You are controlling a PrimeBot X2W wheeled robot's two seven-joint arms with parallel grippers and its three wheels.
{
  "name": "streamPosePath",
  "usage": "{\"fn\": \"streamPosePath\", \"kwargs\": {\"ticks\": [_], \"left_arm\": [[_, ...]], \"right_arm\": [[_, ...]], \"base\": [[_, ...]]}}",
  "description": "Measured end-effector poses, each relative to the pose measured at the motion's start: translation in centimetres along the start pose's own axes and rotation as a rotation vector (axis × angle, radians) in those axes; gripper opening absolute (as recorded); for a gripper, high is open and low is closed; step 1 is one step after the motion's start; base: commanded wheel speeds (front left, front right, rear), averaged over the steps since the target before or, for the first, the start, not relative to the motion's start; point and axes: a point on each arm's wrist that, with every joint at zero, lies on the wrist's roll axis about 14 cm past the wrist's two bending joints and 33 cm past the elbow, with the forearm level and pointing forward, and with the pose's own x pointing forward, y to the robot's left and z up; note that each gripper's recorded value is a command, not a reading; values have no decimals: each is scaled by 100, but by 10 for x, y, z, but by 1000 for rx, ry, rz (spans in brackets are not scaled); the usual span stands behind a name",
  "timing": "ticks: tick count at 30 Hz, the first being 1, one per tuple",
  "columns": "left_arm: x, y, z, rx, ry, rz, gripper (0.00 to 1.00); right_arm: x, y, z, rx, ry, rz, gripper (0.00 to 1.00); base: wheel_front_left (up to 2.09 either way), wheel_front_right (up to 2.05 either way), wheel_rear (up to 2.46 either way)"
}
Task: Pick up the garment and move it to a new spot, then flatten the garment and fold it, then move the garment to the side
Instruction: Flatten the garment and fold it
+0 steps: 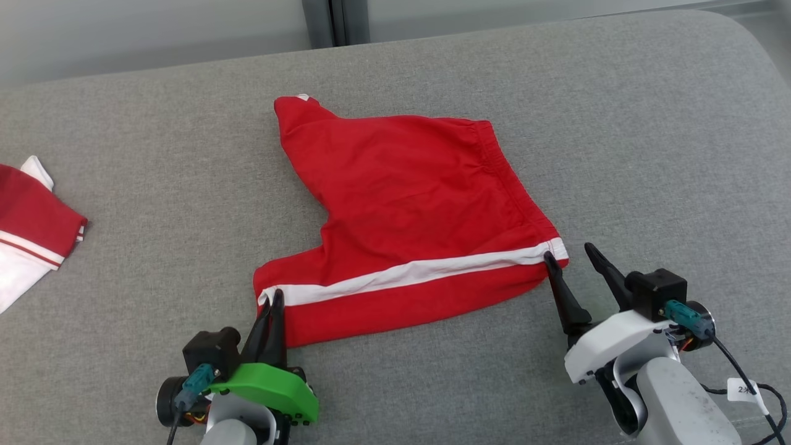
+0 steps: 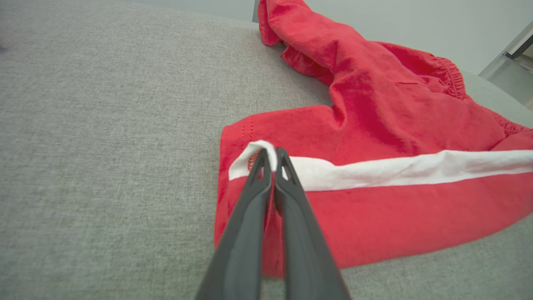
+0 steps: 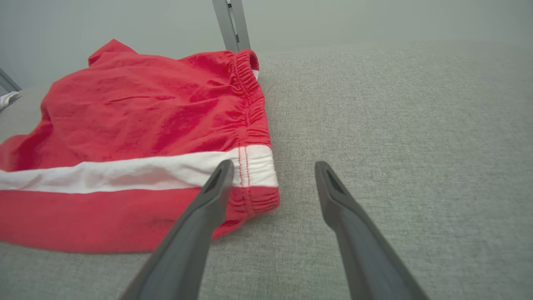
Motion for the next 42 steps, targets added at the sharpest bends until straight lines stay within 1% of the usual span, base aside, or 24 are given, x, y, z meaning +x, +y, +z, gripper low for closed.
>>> {"fn": "streamPosePath", "kwargs": {"ticks": [5,9,10,11,12,13,21,24,27,30,34,38,41,42], "left_arm": [[-1,-1,-2,8,5,-5,0],[-2,1,-3,12,8,4,0],[-2,2,-3,13,9,5,0],[-2,2,-4,14,10,5,0],[-2,3,-4,14,11,7,0],[-2,3,-4,14,10,8,0],[-2,4,0,21,-2,11,0],[-1,0,13,31,-40,1,0],[-1,-6,36,43,-113,-18,0],[1,-14,74,71,-223,-48,0],[-3,-30,140,131,-417,-107,0],[-16,-46,214,238,-625,-159,0],[-31,-62,265,342,-764,-203,0],[-36,-68,282,361,-811,-217,0]], "right_arm": [[12,6,-1,47,9,17,100],[16,10,-5,59,27,38,100],[17,12,-6,60,32,46,85],[17,13,-7,60,35,54,46],[18,15,-7,61,37,61,25],[18,16,-7,62,38,67,0],[18,19,10,54,-15,88,0],[15,18,17,44,-36,90,0],[14,23,37,33,-94,111,0],[12,28,66,22,-176,138,0],[7,38,121,6,-324,189,0],[-4,49,183,-26,-477,259,0],[-14,55,226,-62,-568,306,0],[-17,56,240,-79,-584,321,0]], "base": [[0,0,0],[0,0,0],[0,0,0],[0,0,0],[0,0,0],[0,0,0],[0,0,0],[0,0,0],[0,0,0],[0,0,0],[0,0,0],[0,0,0],[0,0,0],[0,0,0]]}}
